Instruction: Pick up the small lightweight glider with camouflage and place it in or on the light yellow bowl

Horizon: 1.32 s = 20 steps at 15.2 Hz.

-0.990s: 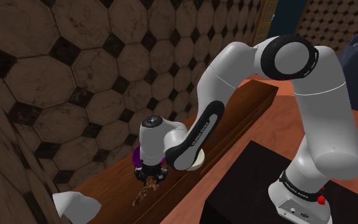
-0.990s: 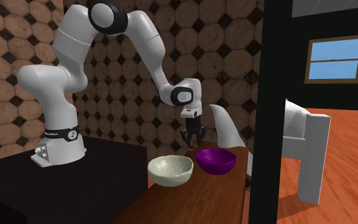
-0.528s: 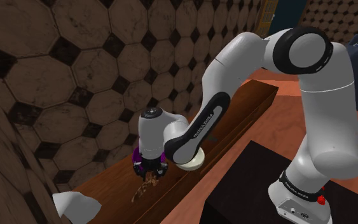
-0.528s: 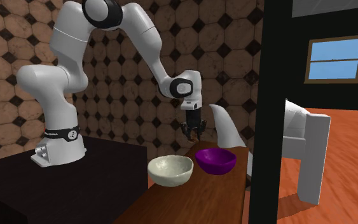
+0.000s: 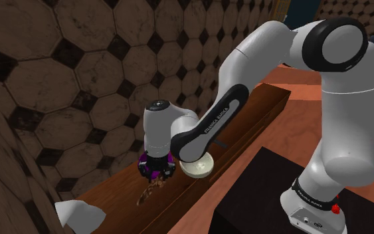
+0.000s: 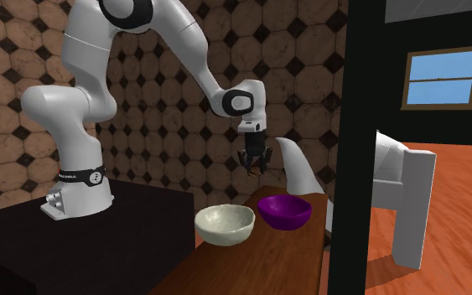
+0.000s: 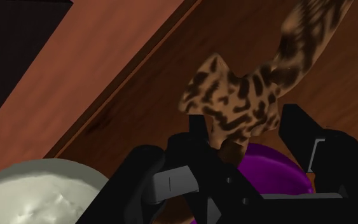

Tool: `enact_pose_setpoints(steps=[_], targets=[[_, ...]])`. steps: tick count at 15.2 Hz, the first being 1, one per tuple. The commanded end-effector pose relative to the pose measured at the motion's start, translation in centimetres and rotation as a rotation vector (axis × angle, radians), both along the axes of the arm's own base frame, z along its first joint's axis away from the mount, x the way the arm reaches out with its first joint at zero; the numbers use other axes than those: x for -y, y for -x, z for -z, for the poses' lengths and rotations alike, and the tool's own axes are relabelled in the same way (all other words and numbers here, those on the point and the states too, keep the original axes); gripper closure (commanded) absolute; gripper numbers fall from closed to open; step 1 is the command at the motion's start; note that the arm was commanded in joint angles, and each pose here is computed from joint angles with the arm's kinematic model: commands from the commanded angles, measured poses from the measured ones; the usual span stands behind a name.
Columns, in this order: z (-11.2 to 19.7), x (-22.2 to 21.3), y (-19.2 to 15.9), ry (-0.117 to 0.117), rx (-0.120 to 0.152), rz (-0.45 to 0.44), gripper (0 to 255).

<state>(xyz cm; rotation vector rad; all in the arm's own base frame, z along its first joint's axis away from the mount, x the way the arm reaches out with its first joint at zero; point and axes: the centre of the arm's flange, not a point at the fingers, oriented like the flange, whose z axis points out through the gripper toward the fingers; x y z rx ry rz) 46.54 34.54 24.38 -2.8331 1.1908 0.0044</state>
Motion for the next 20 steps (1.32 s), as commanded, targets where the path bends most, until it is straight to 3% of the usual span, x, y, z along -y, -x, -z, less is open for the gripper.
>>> enact_pose_setpoints(steps=[1, 4, 20], targets=[[-1.0, 0.0, -0.1, 0.0, 0.0, 0.0, 255], [-2.1, 0.0, -0.1, 0.0, 0.0, 0.0, 255], [-2.5, 21.1, -0.1, 0.0, 0.0, 0.0, 255]])
